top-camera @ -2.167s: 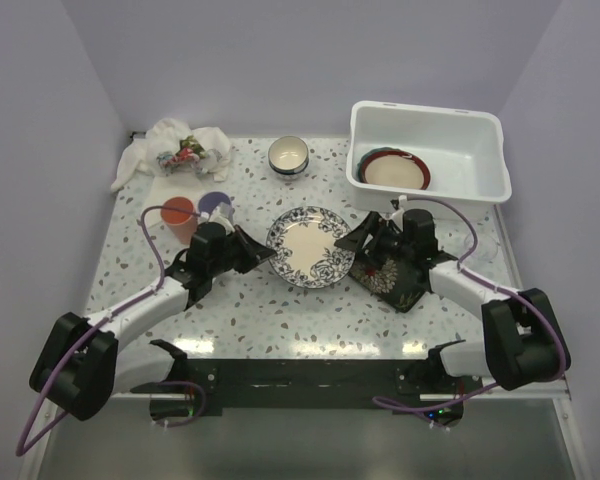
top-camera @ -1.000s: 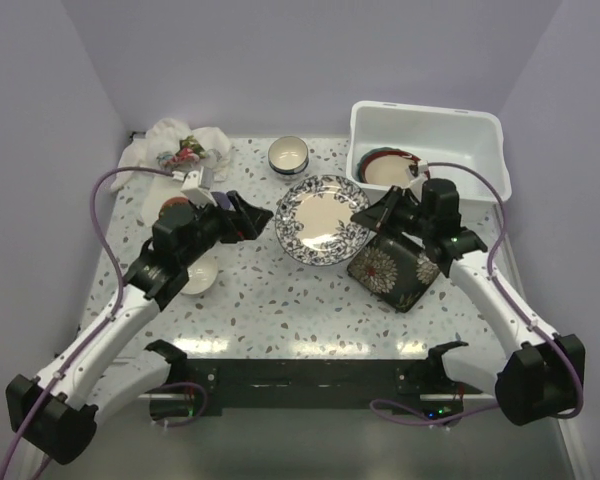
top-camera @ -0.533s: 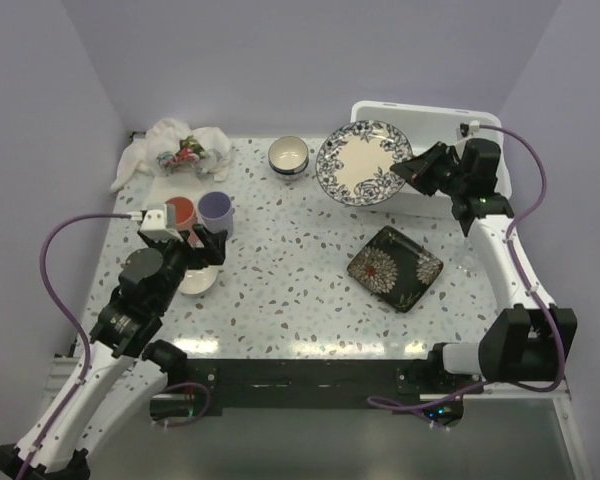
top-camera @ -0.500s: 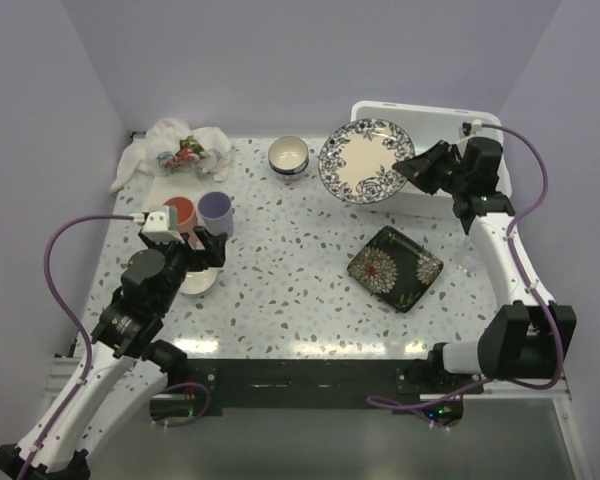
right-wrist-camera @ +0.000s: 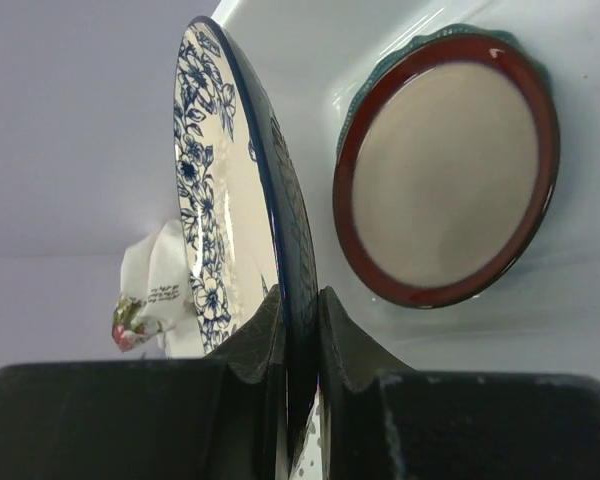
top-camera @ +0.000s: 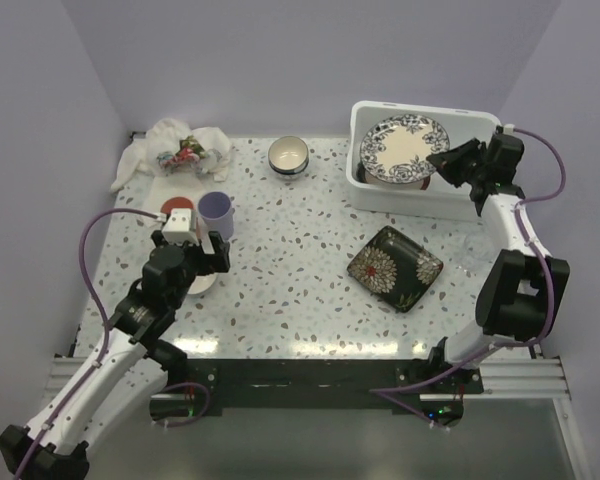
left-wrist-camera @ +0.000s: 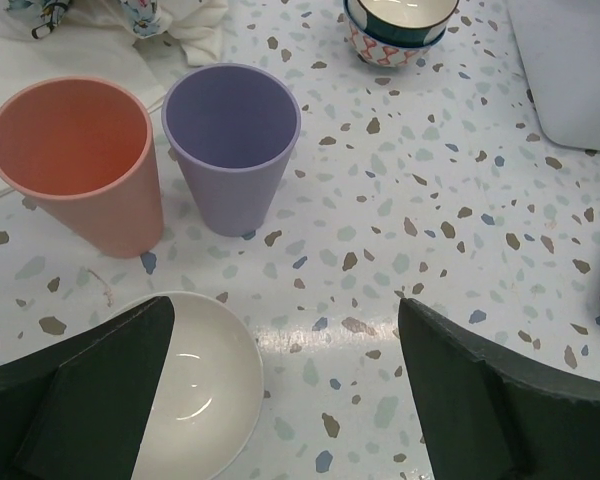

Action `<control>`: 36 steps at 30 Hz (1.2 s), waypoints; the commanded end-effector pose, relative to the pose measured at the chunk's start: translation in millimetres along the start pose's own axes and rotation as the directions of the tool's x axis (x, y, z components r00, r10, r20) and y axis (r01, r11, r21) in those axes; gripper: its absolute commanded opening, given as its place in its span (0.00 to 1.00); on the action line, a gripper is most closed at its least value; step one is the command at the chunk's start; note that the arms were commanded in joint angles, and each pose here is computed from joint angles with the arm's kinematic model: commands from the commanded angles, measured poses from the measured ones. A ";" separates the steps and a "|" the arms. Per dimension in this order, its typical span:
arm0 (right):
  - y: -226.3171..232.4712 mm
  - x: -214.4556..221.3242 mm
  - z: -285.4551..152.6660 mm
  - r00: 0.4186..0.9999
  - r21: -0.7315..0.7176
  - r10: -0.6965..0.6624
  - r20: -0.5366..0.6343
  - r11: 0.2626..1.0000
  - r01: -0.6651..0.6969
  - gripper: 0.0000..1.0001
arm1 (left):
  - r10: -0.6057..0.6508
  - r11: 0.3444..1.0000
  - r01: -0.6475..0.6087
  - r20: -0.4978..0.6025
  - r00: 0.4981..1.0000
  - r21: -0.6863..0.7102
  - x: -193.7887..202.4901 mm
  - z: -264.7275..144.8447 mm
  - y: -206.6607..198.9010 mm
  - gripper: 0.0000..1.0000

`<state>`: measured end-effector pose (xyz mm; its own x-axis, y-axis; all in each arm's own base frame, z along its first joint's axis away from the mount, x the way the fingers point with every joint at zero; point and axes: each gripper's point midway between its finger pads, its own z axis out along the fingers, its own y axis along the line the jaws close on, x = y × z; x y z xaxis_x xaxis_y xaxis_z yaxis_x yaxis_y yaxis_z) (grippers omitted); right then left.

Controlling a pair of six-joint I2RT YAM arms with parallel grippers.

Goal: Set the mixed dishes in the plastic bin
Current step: Place the plate in the plate inside a plastic bin.

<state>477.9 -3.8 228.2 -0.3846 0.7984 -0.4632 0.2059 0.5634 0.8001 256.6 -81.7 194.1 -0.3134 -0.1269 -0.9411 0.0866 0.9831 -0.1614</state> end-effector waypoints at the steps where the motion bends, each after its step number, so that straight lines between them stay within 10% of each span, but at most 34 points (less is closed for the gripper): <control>1: 49.8 -49.6 -0.4 0.989 -0.185 -0.034 0.145 0.981 0.061 0.00 | 0.014 1.000 -0.014 0.053 0.998 -0.004 -12.5 2.8 -0.9 0.99; 36: -51.0 14.1 111.2 0.973 -0.063 -0.051 -0.226 0.997 0.038 0.11 | 0.025 1.000 -0.026 0.031 0.999 0.009 -6.0 7.3 -3.8 0.98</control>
<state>553.2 -7.4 94.7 -0.5712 0.7483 -0.3373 0.2556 0.5527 0.7932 262.1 -83.4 190.8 -0.3195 -0.1074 -0.9415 0.0882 0.9859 -0.1424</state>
